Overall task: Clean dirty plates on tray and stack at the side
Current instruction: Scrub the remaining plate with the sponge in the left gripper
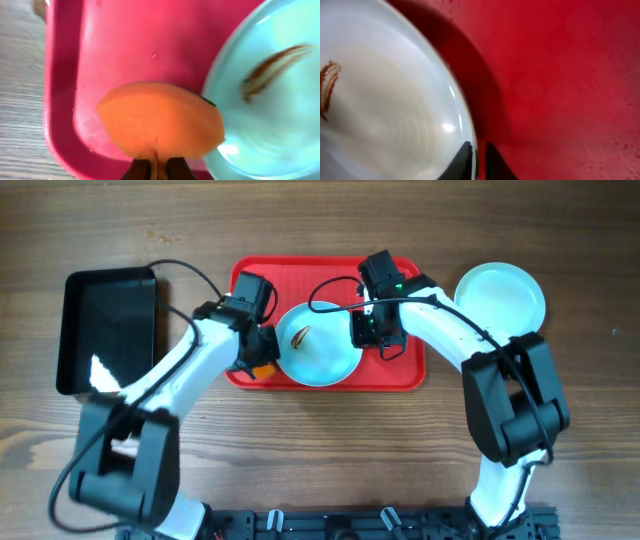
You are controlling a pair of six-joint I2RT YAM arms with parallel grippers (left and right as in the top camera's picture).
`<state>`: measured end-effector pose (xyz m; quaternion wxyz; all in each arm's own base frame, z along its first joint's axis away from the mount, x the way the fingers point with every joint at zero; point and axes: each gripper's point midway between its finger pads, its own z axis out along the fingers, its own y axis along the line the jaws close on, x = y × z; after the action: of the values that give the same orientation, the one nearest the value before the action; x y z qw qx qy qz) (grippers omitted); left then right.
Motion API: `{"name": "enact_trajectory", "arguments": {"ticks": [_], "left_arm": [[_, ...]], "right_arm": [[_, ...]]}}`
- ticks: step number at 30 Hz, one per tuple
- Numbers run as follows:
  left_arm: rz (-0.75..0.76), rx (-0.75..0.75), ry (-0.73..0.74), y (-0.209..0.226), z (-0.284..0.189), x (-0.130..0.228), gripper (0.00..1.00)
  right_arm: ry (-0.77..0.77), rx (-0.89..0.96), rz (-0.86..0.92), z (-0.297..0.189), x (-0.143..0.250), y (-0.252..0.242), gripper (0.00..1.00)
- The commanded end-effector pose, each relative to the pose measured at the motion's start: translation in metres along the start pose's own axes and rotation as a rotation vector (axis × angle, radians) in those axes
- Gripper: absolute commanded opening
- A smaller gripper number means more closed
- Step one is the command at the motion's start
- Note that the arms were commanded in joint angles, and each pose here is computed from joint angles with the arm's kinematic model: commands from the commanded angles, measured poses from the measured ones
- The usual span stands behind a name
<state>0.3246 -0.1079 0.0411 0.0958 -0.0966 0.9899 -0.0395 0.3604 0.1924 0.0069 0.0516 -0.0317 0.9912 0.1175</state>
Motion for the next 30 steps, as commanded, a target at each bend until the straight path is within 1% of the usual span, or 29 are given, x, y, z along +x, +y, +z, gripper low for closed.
{"name": "enact_trajectory", "arguments": {"ticks": [1,6,10,13,17,24,30], "left_arm": [[0.001,0.122,-0.065,-0.022,-0.029,-0.014,0.04],[0.002,0.178,-0.05,-0.035,-0.024,-0.014,0.04],[0.012,0.205,-0.063,-0.05,-0.013,-0.017,0.04],[0.046,0.245,-0.078,-0.069,-0.003,-0.018,0.04],[0.085,0.261,-0.083,-0.087,0.012,-0.016,0.04],[0.096,0.253,-0.058,-0.093,0.044,-0.013,0.04],[0.101,0.265,-0.074,-0.098,0.05,-0.016,0.04]], "right_arm": [[0.051,0.034,0.03,0.022,0.01,-0.01,0.04],[0.056,0.018,0.036,0.026,0.01,-0.008,0.04],[0.076,-0.047,0.008,0.025,0.013,0.003,0.04],[0.075,-0.048,0.007,0.025,0.013,0.004,0.04],[0.074,-0.05,-0.019,0.025,0.013,0.004,0.04],[0.074,-0.051,-0.04,0.025,0.013,0.004,0.04],[0.066,-0.054,-0.037,0.025,0.011,0.005,0.04]]}}
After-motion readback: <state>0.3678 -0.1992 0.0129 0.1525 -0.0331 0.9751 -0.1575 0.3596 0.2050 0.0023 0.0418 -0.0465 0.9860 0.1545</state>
